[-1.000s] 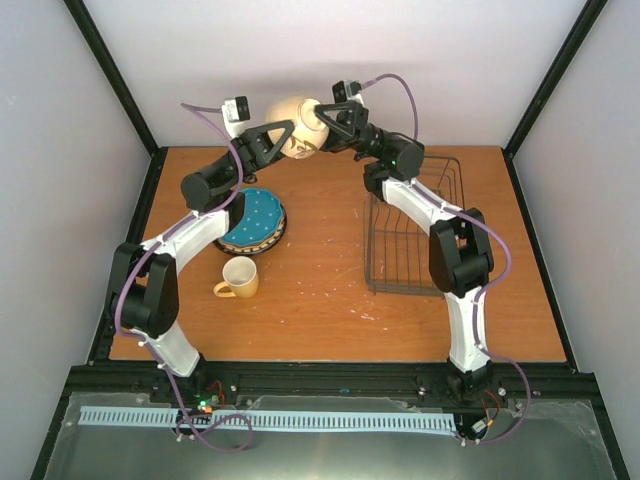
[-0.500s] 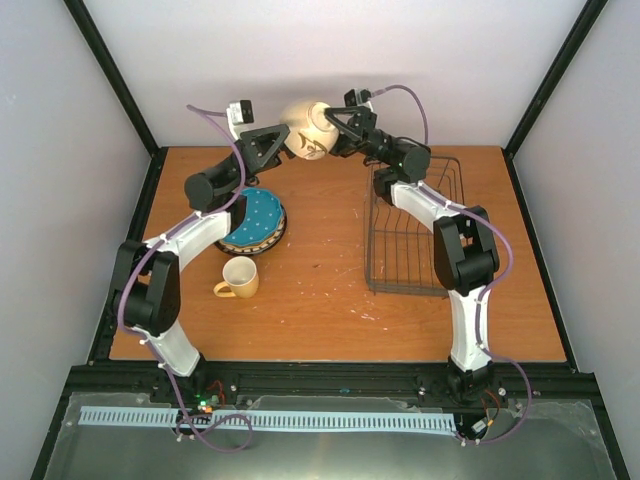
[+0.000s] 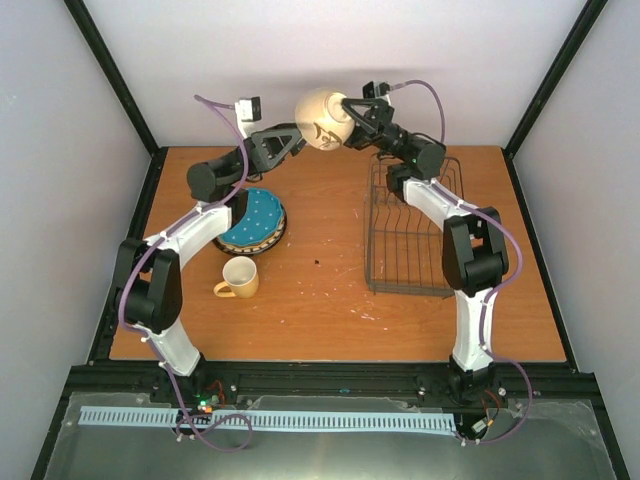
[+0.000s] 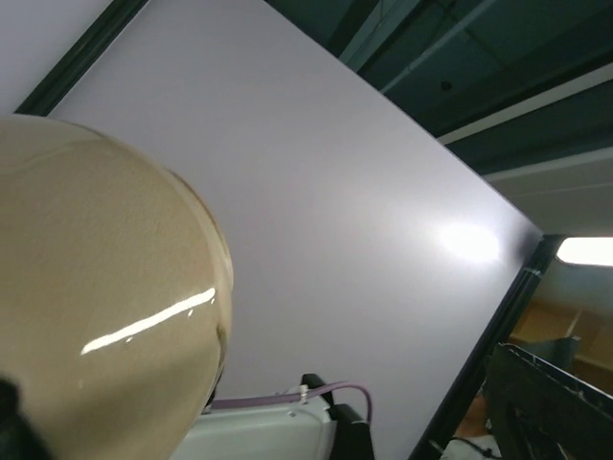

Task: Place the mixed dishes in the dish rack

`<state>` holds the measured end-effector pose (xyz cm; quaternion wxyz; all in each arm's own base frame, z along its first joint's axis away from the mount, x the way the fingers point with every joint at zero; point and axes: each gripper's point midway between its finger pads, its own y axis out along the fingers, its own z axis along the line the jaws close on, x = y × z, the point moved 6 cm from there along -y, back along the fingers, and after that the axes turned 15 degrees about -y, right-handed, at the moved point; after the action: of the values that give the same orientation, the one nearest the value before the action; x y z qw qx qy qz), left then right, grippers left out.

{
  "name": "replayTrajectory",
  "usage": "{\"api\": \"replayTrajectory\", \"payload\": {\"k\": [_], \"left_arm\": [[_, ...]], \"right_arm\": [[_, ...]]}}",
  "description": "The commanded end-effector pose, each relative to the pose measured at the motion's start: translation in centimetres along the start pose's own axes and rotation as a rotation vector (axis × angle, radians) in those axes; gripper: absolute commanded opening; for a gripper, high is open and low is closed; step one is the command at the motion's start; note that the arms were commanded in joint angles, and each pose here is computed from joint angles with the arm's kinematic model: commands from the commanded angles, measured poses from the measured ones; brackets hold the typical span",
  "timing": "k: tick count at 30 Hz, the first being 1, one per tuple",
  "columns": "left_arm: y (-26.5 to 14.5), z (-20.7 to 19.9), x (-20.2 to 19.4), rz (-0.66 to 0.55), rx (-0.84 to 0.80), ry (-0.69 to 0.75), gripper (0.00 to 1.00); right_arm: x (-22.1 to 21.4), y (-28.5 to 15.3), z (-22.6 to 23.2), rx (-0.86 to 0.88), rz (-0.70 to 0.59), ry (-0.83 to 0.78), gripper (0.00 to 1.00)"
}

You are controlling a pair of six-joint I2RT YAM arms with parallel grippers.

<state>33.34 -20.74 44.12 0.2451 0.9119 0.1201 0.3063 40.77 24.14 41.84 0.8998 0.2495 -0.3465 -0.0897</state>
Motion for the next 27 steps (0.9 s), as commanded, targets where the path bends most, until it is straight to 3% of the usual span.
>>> {"api": "replayTrajectory", "payload": {"k": [1, 14, 27], "left_arm": [[1.0, -2.3, 0.2, 0.083, 0.016, 0.168, 1.00], [0.8, 0.1, 1.5, 0.142, 0.352, 0.318, 1.00], [-5.0, 5.0, 3.3, 0.045, 0.837, 0.474, 1.00]], "right_arm": [[1.8, -0.7, 6.2, 0.159, -0.069, 0.051, 0.03], [3.4, -3.9, 6.8, -0.042, -0.066, 0.000, 0.03], [2.6, -9.8, 6.0, -0.312, -0.112, 0.050, 0.03]]}}
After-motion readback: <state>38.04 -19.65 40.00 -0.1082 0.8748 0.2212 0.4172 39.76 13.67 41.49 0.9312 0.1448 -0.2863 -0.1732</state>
